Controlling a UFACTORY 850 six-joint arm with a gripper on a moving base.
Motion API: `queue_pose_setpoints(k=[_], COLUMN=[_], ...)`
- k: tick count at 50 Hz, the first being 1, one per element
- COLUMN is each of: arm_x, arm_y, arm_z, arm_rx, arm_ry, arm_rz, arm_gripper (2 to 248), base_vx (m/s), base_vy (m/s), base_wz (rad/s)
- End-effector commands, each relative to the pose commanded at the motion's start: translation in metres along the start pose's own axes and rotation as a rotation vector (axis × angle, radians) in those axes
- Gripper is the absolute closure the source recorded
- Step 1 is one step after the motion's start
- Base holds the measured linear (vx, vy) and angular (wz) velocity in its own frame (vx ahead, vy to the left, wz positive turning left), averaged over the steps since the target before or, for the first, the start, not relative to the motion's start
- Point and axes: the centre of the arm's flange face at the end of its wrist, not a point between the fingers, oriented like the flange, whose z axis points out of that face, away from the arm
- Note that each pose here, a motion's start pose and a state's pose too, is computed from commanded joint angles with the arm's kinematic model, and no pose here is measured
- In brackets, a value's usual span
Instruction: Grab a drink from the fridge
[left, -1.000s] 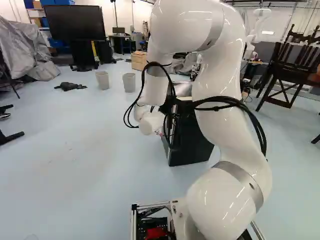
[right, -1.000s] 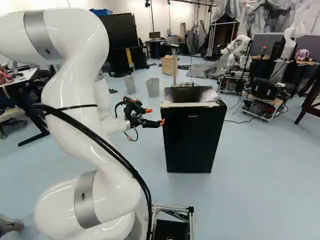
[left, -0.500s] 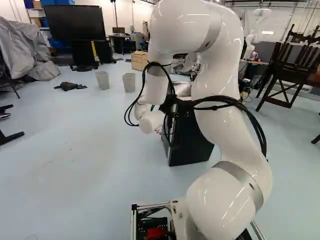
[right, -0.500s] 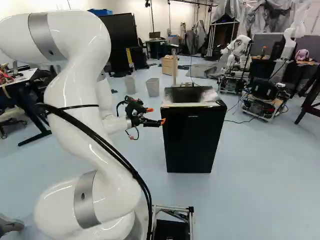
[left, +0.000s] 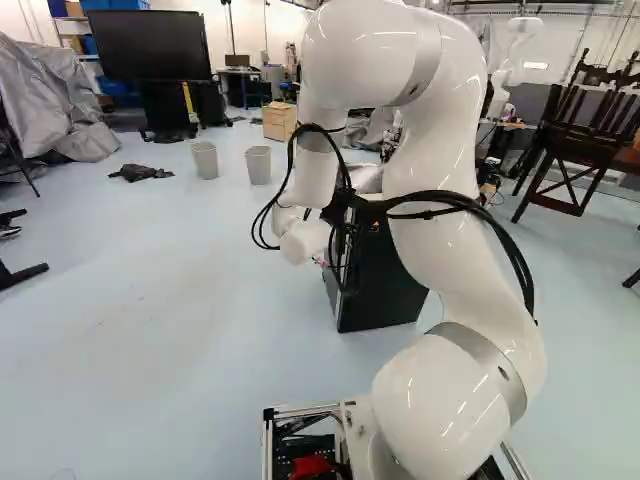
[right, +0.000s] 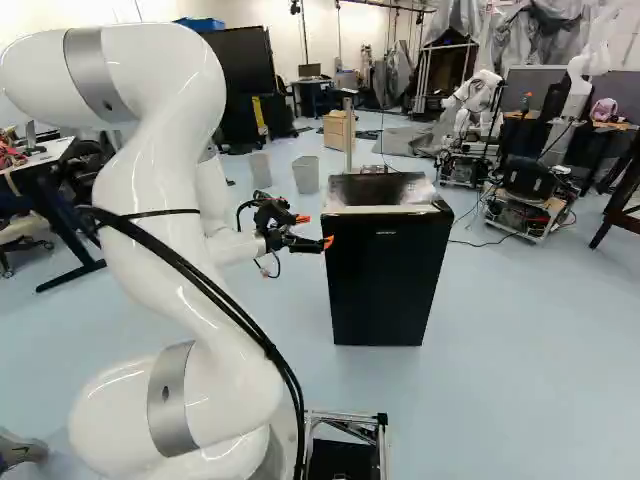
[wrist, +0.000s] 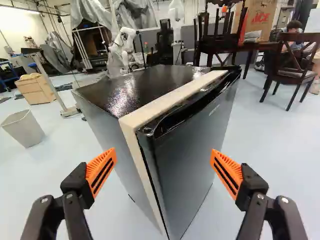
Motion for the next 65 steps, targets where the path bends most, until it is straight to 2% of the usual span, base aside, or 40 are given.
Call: queue_pose_setpoints(k=[65], arm_x=[0.006], arm_y=[0.009], arm_z=[0.024], arm_rx=[-0.056], arm_ry=[0.009], arm_rz=[0.019], arm_gripper=[3], base_vx=[0.0], base_vy=[0.0], base_wz=[0.0])
